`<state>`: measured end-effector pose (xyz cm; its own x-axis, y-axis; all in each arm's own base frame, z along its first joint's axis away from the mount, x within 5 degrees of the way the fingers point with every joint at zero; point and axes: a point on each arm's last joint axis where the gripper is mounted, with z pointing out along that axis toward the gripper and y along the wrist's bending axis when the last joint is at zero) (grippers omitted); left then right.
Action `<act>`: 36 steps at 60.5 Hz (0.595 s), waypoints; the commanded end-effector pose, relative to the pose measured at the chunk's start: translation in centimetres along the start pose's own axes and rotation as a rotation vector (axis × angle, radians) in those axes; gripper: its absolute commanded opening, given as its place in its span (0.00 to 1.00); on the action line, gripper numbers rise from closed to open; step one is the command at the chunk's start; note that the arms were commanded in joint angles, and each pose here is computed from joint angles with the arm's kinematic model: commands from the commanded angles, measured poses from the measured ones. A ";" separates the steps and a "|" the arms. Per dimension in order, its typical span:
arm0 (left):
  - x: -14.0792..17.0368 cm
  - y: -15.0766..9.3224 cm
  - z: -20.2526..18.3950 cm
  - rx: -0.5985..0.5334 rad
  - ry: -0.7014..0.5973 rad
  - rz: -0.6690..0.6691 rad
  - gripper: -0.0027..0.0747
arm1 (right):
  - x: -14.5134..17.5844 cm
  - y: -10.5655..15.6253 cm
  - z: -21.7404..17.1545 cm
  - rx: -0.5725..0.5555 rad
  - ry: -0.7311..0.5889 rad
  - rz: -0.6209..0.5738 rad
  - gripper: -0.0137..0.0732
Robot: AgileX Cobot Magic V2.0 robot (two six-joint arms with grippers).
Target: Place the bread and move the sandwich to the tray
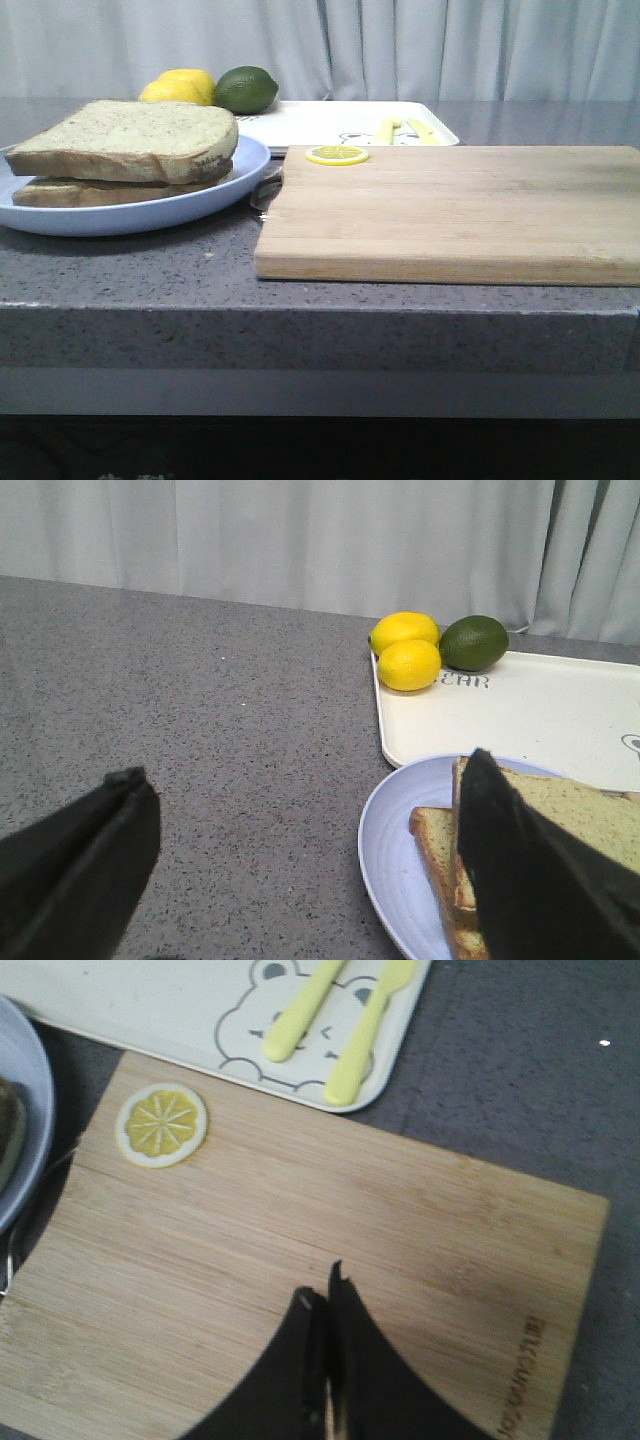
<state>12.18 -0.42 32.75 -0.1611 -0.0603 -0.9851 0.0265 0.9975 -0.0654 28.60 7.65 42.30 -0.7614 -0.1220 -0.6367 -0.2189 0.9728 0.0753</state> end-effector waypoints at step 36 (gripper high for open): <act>-1.7 -0.2 -0.1 0.011 -0.105 -0.012 0.79 | 14.2 -5.2 -4.7 0.210 -0.412 0.120 0.06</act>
<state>12.18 -0.42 32.75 -0.1611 -0.0603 -0.9851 0.0265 0.9975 -0.0654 17.84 -0.11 36.56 -0.6189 0.0802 -0.7814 0.0430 0.9967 0.0682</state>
